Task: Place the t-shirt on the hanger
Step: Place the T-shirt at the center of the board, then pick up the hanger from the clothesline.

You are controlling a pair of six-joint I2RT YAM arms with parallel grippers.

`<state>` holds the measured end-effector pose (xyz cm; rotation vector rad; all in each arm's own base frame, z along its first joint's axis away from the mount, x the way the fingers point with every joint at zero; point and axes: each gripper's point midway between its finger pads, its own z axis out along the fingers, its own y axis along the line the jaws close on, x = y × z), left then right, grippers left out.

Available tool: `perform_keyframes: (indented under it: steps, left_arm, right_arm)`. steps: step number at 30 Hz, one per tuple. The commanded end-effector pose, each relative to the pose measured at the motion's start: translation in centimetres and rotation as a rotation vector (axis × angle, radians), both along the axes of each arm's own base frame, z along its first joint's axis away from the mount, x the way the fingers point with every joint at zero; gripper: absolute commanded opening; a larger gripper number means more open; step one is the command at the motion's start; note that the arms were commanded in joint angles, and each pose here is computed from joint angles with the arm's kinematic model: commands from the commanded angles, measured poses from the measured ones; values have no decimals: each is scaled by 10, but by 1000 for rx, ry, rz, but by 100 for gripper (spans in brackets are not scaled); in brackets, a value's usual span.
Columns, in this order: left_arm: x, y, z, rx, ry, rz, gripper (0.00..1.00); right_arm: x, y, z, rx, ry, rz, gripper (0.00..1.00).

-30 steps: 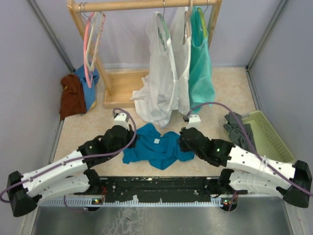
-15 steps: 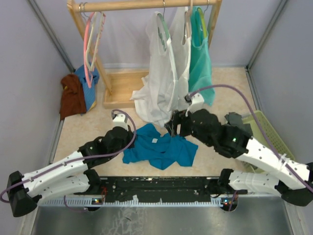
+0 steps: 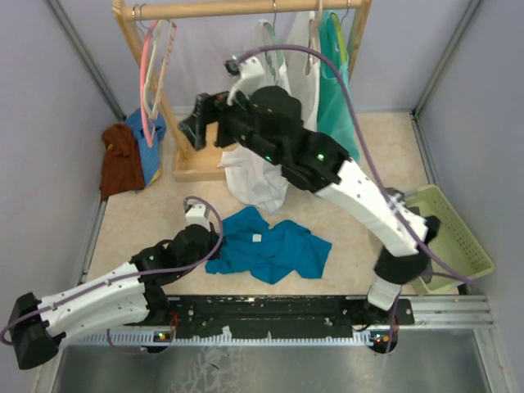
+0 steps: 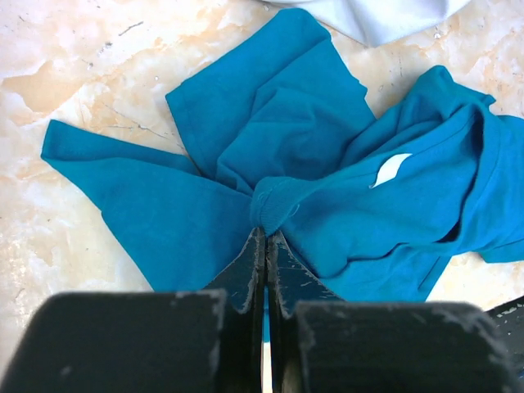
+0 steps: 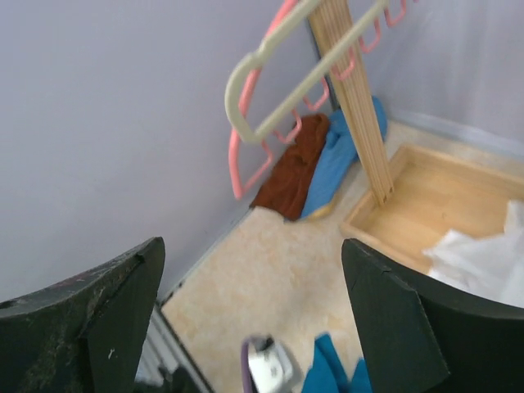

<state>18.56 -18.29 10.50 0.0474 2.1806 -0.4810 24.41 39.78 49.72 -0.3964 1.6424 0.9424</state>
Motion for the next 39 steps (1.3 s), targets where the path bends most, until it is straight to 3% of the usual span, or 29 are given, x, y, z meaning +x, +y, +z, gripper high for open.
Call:
perform_keyframes:
  steps: [1, 9, 19, 39]
  left_arm:
    - [1, -8, -1, -43, -5, -20, 1]
    - [-4, -14, -12, -50, 15, -50, 1]
    - [-4, -16, -10, -63, 2, -69, 1]
    - [-6, -13, -5, -67, -9, -74, 0]
  right_arm:
    - [24, 32, 45, 80, -111, -20, 89]
    - [56, 82, 40, 158, -198, -93, 90]
    - [61, 114, 32, 221, -288, -143, 87]
    - [90, 102, 21, 212, -311, -345, 72]
